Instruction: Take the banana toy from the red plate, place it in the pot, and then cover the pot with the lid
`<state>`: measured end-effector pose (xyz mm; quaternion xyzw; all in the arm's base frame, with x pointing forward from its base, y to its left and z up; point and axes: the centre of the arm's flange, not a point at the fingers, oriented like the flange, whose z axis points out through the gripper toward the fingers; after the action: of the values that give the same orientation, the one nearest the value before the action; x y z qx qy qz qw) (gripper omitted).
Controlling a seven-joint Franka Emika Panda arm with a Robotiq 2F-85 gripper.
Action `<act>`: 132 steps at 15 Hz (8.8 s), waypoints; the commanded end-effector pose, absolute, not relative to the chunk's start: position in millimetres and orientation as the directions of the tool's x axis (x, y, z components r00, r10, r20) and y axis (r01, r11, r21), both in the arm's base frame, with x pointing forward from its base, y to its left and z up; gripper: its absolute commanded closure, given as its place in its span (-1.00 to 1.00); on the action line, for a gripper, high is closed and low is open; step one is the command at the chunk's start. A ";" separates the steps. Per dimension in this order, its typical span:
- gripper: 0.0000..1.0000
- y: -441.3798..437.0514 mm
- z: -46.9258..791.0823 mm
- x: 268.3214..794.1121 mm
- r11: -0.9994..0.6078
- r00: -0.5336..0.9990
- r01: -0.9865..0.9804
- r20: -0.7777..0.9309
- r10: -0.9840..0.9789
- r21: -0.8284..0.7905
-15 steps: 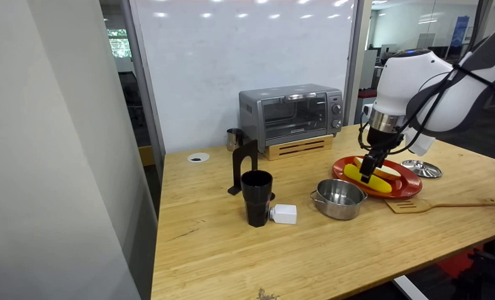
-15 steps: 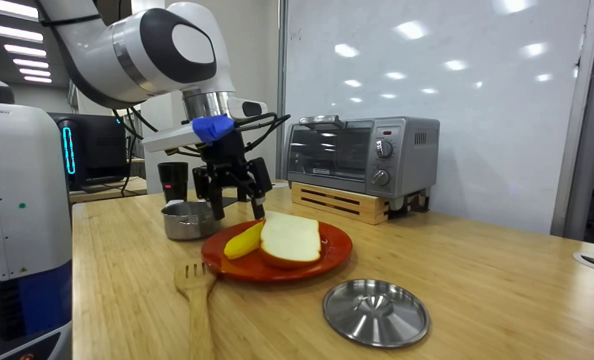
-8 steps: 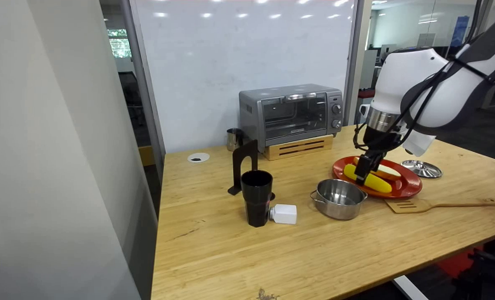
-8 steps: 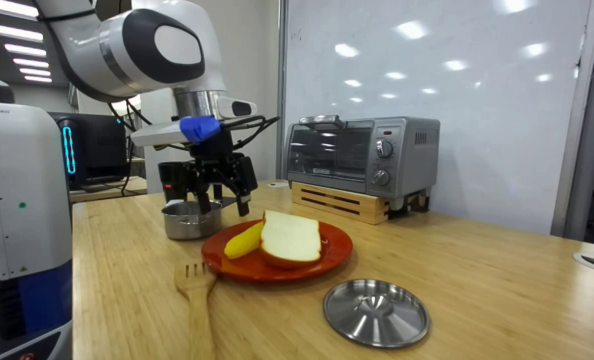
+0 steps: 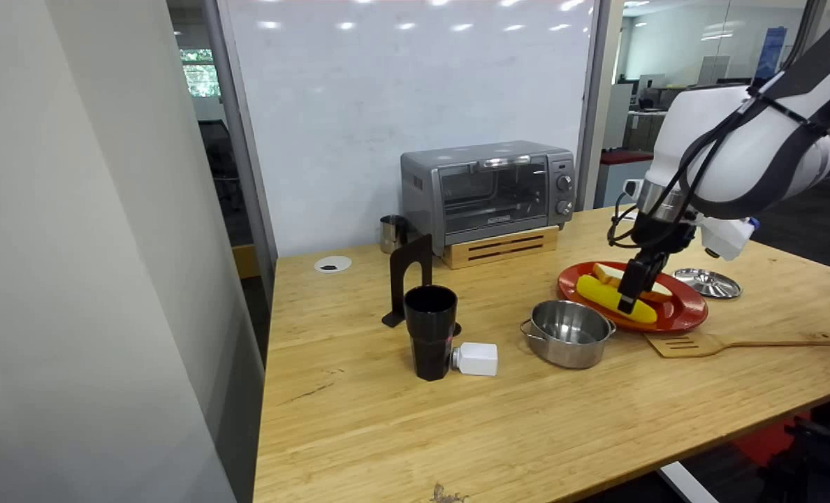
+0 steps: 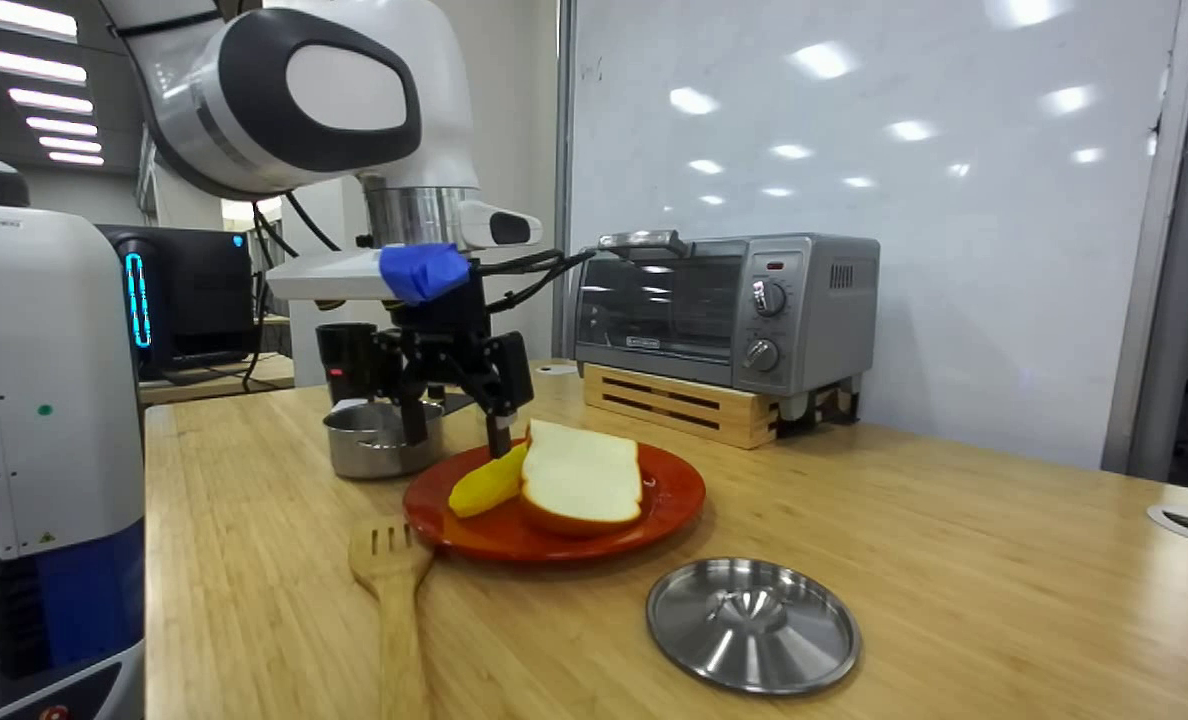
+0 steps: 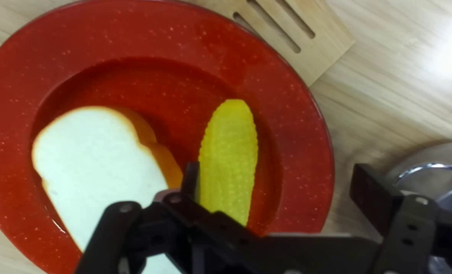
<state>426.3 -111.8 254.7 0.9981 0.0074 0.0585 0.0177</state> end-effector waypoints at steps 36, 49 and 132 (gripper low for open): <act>-1.00 -190.7 236.0 427.3 -0.979 0.982 0.123 0.125 0.145 0.165; -0.89 -179.0 214.4 428.5 -0.982 0.990 0.084 0.097 0.101 0.170; 0.65 -12.8 293.6 525.2 -0.829 0.690 0.529 -0.478 0.543 -0.179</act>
<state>516.9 -12.0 299.4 0.9250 0.2777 -0.2586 -0.0214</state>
